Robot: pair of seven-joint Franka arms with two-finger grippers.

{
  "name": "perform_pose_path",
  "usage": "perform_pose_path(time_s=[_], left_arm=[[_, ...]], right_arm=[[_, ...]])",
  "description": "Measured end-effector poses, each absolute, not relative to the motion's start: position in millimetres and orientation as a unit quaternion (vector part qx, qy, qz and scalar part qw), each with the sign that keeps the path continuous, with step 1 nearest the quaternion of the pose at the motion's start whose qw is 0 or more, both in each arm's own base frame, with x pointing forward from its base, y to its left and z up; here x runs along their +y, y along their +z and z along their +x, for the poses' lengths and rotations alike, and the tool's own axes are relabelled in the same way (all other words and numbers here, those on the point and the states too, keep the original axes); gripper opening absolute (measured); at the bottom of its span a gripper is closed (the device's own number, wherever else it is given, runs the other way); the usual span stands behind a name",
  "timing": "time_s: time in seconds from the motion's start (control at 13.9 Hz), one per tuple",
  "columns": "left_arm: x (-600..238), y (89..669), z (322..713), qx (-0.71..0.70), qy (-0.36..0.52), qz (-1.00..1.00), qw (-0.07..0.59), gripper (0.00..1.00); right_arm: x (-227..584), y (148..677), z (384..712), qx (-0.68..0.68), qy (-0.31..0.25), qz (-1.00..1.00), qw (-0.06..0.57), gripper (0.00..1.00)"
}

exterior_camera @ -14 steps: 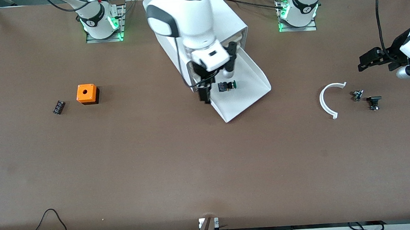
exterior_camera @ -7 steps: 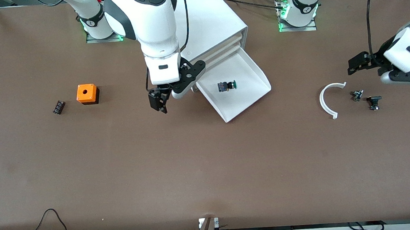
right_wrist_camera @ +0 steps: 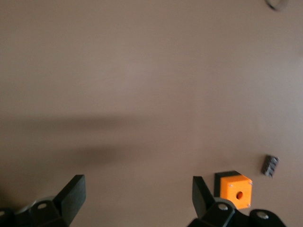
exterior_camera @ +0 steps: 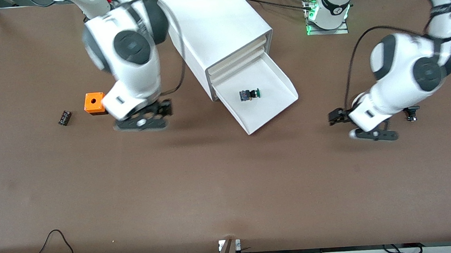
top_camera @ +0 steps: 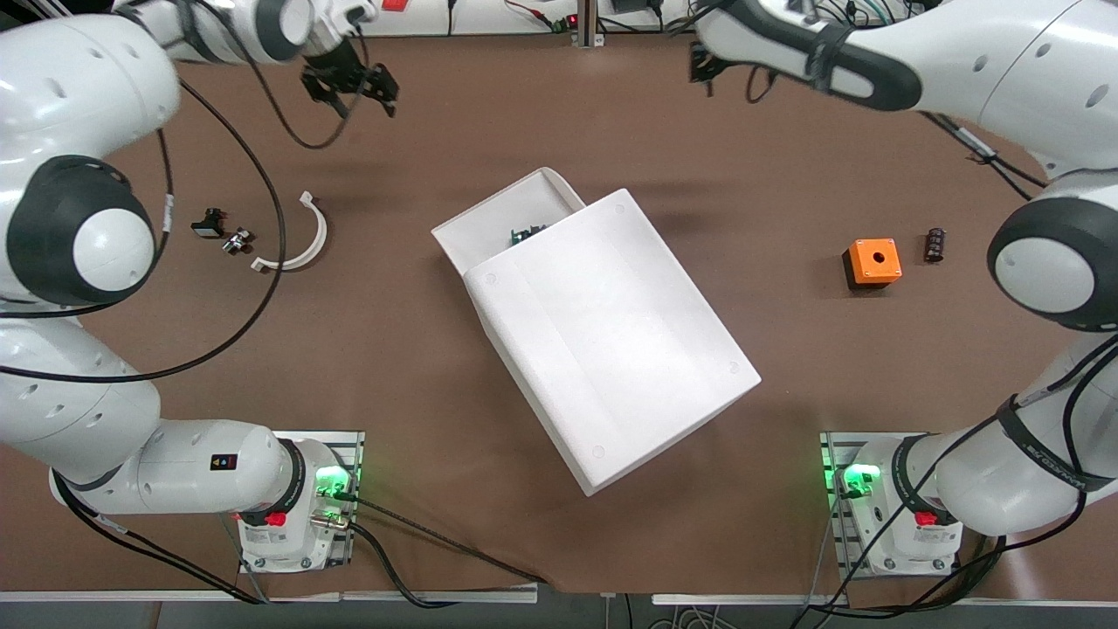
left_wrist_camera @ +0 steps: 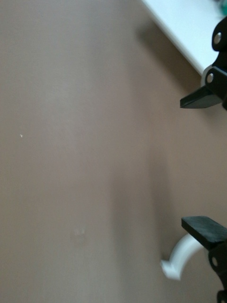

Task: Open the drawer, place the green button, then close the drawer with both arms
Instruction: 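Push the drawer shut with the left gripper while the right gripper retracts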

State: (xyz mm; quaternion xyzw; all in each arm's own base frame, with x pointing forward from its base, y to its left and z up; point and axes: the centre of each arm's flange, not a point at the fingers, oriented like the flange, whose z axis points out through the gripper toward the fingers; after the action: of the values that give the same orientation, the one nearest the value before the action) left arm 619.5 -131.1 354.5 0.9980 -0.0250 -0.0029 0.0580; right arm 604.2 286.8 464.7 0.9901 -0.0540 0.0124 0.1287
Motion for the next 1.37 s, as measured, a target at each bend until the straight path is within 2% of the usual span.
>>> perform_pose_path(time_s=[0.14,0.36,0.58,0.87,1.15,1.37], left_arm=[[-168,310,605,0.015,0.000,0.998,0.062,1.00],[-218,258,572,0.074,-0.006,0.995,0.067,1.00],[-243,224,537,0.105,-0.020,0.992,0.062,1.00],[-258,215,520,0.139,-0.034,0.988,0.064,1.00],[-287,215,499,0.175,-0.053,0.980,0.073,1.00],[-323,217,466,0.215,-0.075,0.971,0.071,1.00]], right_arm=[[198,474,638,-0.128,0.012,0.984,0.126,1.00],[90,502,653,-0.177,0.000,0.980,0.092,1.00],[29,530,644,-0.150,-0.006,0.985,0.088,1.00],[-10,560,630,-0.072,-0.002,0.994,0.082,1.00],[-17,561,623,-0.018,-0.011,0.998,0.066,1.00],[-36,553,596,-0.018,-0.004,0.999,0.044,1.00]])
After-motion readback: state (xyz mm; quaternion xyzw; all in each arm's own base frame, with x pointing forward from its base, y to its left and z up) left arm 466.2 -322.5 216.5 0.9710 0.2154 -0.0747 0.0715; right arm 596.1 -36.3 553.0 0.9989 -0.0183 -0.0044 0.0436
